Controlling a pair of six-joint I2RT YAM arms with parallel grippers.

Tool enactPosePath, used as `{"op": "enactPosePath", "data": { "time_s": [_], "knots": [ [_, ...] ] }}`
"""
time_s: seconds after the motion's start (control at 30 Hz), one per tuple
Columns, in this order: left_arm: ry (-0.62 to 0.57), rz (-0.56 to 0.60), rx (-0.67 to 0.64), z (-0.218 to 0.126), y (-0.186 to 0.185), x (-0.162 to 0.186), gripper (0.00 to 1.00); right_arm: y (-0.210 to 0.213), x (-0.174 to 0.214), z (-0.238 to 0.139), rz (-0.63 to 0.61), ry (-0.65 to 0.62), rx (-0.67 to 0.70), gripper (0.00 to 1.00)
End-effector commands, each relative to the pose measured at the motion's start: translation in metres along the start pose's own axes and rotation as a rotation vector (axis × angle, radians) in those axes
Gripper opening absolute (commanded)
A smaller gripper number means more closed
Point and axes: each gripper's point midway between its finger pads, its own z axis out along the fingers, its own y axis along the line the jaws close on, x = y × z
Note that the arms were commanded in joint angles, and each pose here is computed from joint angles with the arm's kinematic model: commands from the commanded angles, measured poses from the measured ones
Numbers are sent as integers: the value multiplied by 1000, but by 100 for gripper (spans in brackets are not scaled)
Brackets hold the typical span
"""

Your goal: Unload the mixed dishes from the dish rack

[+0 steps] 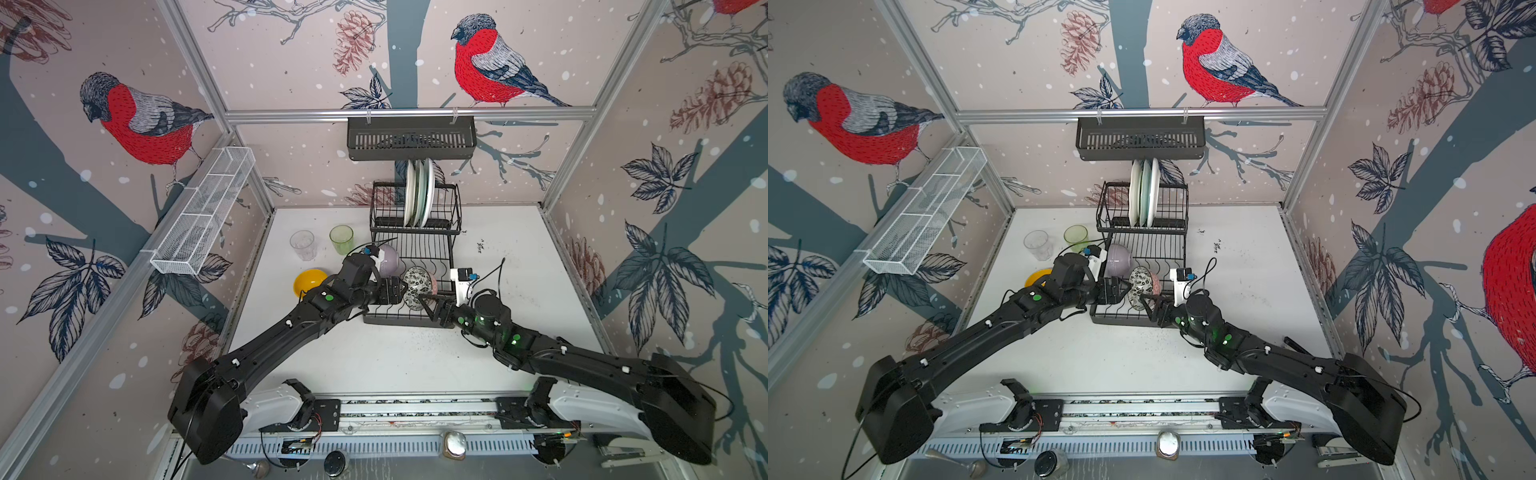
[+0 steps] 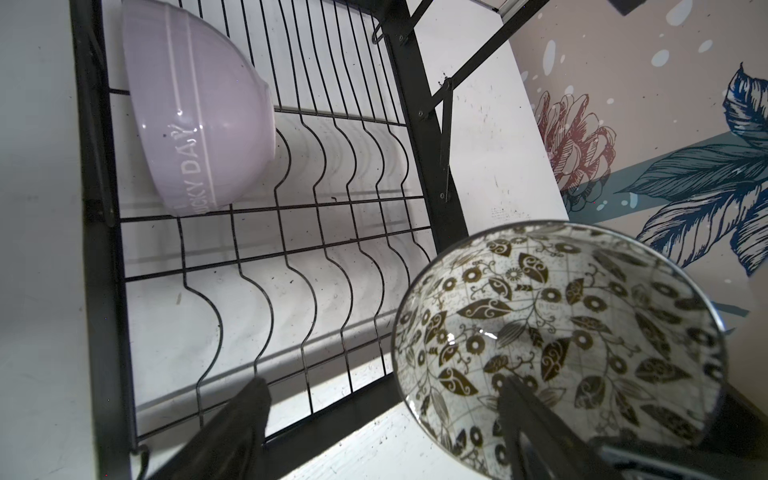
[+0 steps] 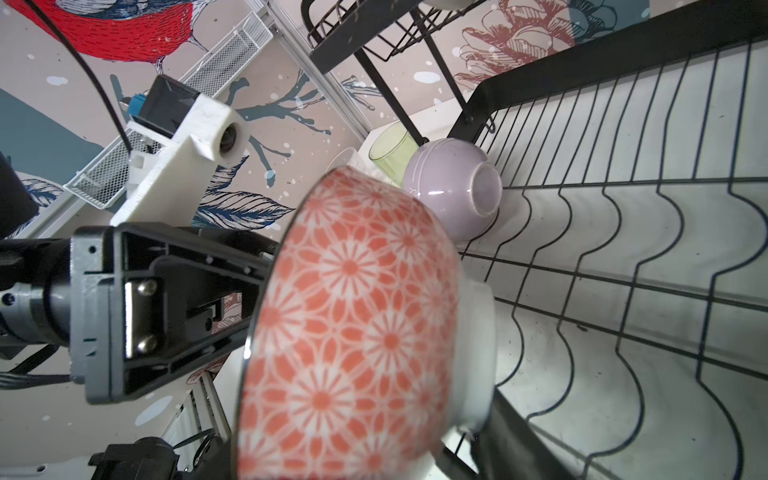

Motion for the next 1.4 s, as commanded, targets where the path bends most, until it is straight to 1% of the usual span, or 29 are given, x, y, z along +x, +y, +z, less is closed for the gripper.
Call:
{"op": "enactPosePath", "data": {
  "time_s": [0.0, 0.1, 0.27, 0.47, 0.67, 0.83, 0.93, 0.97, 1.03, 1.07, 1.17, 1.27, 1.37],
  "knots": [
    [-33, 0, 33, 2, -8, -9, 83, 21, -11, 1, -16, -29, -92, 59],
    [-28, -5, 36, 6, -8, -8, 80, 25, -10, 2, -19, -19, -111, 59],
    [-24, -5, 51, 10, -11, -7, 74, 29, -11, 4, -23, -4, -122, 59],
    [-5, -4, 69, 17, -14, -6, 61, 32, -11, 9, -25, 14, -130, 59],
    [9, 8, 71, 19, -15, -6, 54, 34, -11, 11, -3, 16, -150, 59],
    [16, 15, 62, 19, -13, -3, 44, 30, -8, 16, 12, 46, -153, 59],
    [18, 19, 66, 19, -14, -3, 40, 28, -6, 17, 25, 66, -168, 59],
    [19, 18, 69, 18, -15, -3, 38, 27, -6, 18, 26, 70, -171, 59],
    [20, 18, 74, 19, -15, -3, 29, 27, -5, 20, 28, 82, -173, 59],
    [20, 17, 75, 19, -16, -3, 26, 27, -4, 20, 29, 86, -173, 59],
    [25, 13, 73, 20, -15, -3, 24, 27, -3, 22, 29, 93, -174, 59],
    [32, 12, 71, 22, -14, -1, 19, 27, -3, 22, 27, 92, -172, 59],
    [39, 11, 69, 24, -13, 1, 8, 24, -4, 22, 25, 91, -160, 64]
  ]
}}
